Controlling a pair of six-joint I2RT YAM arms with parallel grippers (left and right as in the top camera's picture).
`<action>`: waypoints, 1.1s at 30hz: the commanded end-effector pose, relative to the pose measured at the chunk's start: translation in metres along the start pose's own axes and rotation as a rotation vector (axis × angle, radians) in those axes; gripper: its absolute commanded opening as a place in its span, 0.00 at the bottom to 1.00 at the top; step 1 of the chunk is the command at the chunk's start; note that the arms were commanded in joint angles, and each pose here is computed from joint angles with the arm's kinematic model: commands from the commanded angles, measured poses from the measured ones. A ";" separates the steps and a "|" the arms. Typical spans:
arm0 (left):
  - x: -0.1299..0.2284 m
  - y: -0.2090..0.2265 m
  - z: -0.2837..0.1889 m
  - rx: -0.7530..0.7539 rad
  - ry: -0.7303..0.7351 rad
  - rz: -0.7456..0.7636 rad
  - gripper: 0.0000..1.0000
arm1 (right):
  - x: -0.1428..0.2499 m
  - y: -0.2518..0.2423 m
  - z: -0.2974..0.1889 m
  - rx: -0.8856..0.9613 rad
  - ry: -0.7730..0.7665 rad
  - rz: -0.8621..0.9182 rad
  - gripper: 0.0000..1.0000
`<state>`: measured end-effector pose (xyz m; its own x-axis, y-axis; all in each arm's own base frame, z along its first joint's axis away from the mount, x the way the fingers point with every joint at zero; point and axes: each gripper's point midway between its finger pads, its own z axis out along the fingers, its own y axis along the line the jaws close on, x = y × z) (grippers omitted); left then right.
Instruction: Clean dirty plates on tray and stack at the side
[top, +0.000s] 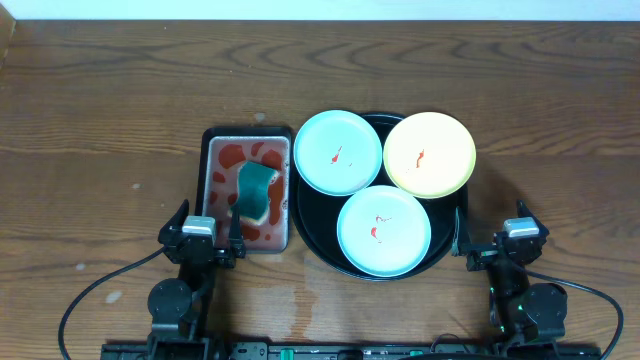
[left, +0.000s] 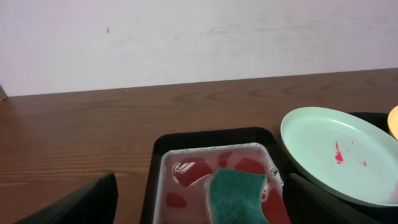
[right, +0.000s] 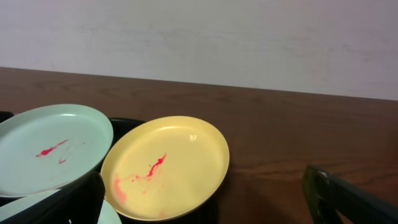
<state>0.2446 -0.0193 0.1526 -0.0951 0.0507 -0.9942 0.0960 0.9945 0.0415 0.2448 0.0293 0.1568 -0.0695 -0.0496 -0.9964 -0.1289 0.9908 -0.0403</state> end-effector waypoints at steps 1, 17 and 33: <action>0.013 -0.005 0.000 0.027 0.044 0.014 0.85 | 0.000 -0.001 0.000 0.004 0.000 -0.015 0.99; 0.013 -0.007 0.000 0.040 0.045 -0.115 0.85 | -0.002 0.011 -0.001 -0.066 -0.011 0.003 0.99; 0.002 -0.009 -0.014 0.020 0.395 -0.256 0.85 | -0.004 0.012 -0.002 -0.068 0.152 0.186 0.99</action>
<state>0.2247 -0.0243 0.1201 -0.4967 -0.1436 -0.8560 0.0332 0.9824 -0.1840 0.2411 0.0392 0.1381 -0.2441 0.0772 -0.9667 -0.1584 0.9803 0.1183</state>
